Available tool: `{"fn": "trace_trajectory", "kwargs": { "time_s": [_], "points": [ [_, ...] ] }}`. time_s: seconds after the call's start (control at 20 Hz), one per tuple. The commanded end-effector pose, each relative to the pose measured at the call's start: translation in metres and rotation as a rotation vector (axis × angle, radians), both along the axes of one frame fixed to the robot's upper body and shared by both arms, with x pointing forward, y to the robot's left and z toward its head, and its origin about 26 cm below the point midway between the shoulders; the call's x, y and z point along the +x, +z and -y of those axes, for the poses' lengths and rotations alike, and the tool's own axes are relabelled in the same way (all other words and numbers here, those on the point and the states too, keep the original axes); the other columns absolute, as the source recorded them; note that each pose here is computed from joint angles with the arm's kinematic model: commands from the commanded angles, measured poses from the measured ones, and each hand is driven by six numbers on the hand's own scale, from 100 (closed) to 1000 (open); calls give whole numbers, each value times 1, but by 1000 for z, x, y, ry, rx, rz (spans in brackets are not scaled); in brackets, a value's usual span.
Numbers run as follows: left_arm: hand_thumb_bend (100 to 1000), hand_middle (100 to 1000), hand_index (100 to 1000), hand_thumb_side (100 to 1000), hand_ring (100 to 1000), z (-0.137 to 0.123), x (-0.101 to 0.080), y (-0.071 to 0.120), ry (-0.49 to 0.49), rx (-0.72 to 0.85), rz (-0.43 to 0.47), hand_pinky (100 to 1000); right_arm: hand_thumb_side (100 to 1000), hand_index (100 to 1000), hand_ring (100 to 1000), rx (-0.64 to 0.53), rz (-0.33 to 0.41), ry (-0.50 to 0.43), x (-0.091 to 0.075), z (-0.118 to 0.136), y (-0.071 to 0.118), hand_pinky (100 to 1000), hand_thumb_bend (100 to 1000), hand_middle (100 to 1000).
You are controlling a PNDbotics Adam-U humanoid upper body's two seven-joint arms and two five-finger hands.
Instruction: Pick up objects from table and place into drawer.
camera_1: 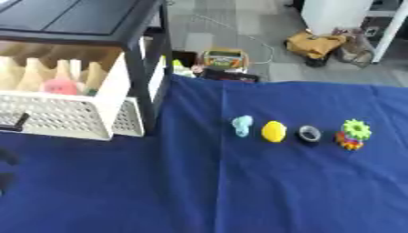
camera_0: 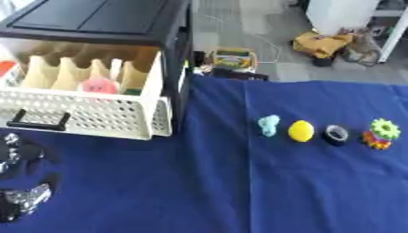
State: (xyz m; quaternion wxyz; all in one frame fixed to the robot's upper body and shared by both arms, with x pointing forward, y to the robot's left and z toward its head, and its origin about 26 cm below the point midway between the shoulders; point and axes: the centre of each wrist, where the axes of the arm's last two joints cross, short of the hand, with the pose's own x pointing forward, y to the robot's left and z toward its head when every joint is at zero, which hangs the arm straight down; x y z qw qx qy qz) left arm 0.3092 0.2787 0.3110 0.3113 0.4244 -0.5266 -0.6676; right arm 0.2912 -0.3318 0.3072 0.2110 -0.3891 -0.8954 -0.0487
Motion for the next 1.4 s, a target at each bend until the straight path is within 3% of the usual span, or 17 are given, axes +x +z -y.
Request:
{"fn": "trace_trajectory", "kwargs": {
  "time_s": [0.05,0.65,0.95,1.4],
  "points": [
    [100,506,802,1000,475,-3,-1,19,46,44,6,491,775,716,596,-7,25,1,-5,0,8,542,100,499],
    [100,502,793,1000,462,2,25,26,57,7,17,502,771,711,593,10,20,3,-4,0,6,540,100,496],
    [100,491,791,1000,439,10,31,27,18,-34,-10,504,761,709,591,19,15,2,-4,0,5,539,100,494],
    [100,491,795,1000,424,17,49,33,30,-116,32,524,761,706,589,25,4,15,-3,-1,3,538,100,489]
  ]
}}
